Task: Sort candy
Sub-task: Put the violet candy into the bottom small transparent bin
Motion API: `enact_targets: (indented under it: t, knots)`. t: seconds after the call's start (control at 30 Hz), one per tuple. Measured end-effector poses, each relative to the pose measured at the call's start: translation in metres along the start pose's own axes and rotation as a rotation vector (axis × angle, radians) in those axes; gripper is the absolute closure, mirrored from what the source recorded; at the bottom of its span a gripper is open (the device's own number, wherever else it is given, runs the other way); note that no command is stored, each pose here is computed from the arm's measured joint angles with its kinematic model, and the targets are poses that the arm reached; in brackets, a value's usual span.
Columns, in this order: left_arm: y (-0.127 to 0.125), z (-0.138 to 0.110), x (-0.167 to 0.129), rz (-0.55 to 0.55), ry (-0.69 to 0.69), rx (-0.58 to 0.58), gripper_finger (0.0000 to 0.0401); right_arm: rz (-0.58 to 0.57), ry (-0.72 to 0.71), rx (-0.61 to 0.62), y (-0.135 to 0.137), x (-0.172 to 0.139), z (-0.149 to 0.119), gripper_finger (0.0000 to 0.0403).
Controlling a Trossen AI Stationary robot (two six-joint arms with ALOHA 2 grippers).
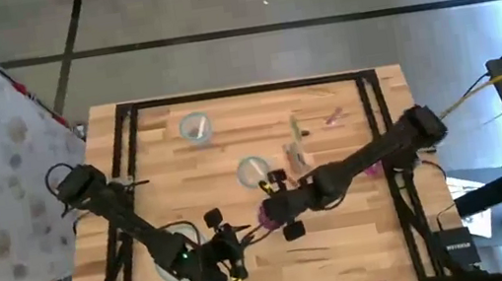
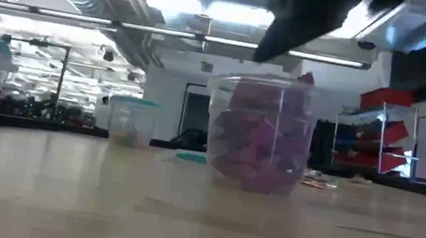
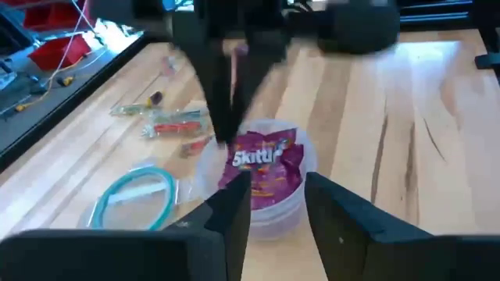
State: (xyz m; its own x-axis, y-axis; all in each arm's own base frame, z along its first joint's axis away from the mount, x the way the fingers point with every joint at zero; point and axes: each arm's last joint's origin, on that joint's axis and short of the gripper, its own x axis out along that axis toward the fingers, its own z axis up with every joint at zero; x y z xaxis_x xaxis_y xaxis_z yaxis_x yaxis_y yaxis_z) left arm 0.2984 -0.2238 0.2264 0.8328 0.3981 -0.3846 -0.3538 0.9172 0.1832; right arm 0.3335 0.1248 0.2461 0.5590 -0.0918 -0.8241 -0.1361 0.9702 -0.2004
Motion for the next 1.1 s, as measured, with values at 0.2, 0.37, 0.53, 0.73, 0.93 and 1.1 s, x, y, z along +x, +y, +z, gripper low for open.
enact_targets:
  t: [0.2,0.37,0.53,0.73,0.93,1.1]
  knots:
    - [-0.002,-0.001,-0.003,-0.008,0.001,0.002,0.0294,-0.152,0.193,0.090,0.000,-0.045,-0.045,0.0399]
    - [-0.002,-0.001,-0.004,-0.010,-0.001,0.001,0.0294,-0.270,0.374,0.412,-0.007,-0.058,-0.111,0.0390]
    - [-0.003,-0.001,-0.003,-0.009,-0.002,0.009,0.0294,-0.252,0.486,0.691,-0.011,-0.045,-0.169,0.0339]
    - [0.001,0.000,0.005,0.011,0.002,0.025,0.0294,-0.329,0.575,0.808,-0.012,-0.022,-0.213,0.0238]
    - [0.005,0.002,0.011,0.013,0.017,0.014,0.0294,-0.396,0.563,0.890,-0.023,-0.013,-0.223,0.0202]
    - [0.005,0.002,0.012,0.003,0.023,0.013,0.0294,-0.458,0.574,0.931,-0.039,-0.006,-0.229,0.0217]
